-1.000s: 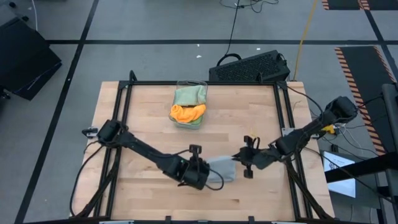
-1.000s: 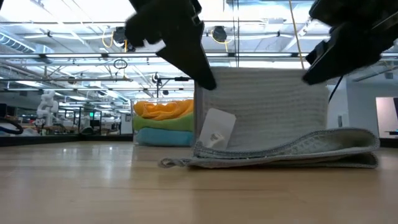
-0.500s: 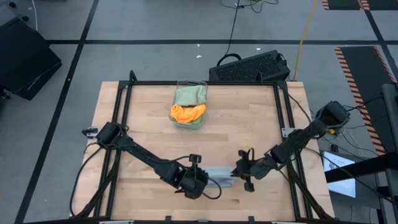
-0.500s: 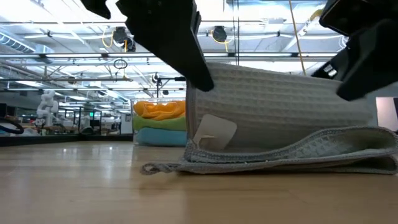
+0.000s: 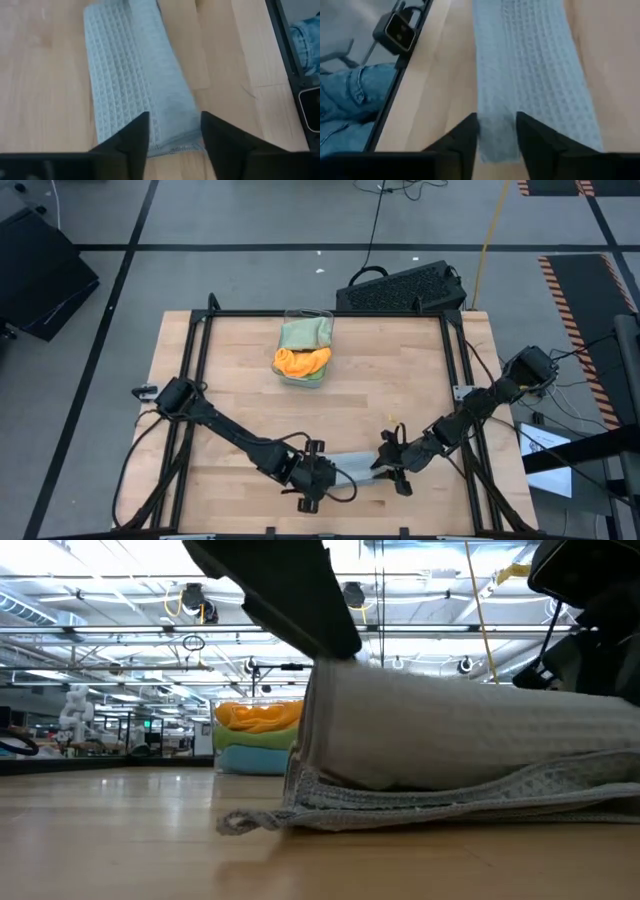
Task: Fold microfiber towels
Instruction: Fold the gray towel, then put the folded gray towel into the bin
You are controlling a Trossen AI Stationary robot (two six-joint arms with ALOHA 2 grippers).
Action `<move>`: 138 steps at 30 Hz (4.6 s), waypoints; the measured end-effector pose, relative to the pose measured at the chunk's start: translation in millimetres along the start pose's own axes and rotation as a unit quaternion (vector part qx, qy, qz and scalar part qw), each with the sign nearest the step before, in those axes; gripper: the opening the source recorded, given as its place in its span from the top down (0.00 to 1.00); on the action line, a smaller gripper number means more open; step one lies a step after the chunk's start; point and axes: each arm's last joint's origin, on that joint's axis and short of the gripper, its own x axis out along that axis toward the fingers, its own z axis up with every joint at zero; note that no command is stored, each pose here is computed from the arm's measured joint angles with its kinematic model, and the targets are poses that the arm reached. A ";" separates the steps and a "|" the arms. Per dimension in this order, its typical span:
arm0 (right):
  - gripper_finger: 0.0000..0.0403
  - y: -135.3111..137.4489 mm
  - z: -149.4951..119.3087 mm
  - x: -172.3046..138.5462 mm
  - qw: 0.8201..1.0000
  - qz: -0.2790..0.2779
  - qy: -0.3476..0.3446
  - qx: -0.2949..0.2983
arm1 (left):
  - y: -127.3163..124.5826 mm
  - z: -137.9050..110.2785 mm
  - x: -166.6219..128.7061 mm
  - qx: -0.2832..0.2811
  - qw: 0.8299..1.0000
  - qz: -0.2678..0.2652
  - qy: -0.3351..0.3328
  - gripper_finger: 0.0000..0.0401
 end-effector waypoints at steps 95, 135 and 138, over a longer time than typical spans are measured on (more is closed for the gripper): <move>0.59 -75.0 -4.9 -64.8 0.911 -0.330 -0.116 -0.217 | 428.2 -67.8 -163.4 0.093 0.994 0.065 -0.010 0.94; 0.59 -89.0 -7.6 -64.4 0.921 -0.320 -0.115 -0.190 | 410.9 -30.4 -185.0 -0.016 0.977 0.195 -0.084 0.59; 0.59 -88.2 -5.8 -64.6 0.920 -0.318 -0.123 -0.192 | 410.3 -23.6 -163.3 -0.006 0.980 0.176 -0.090 0.68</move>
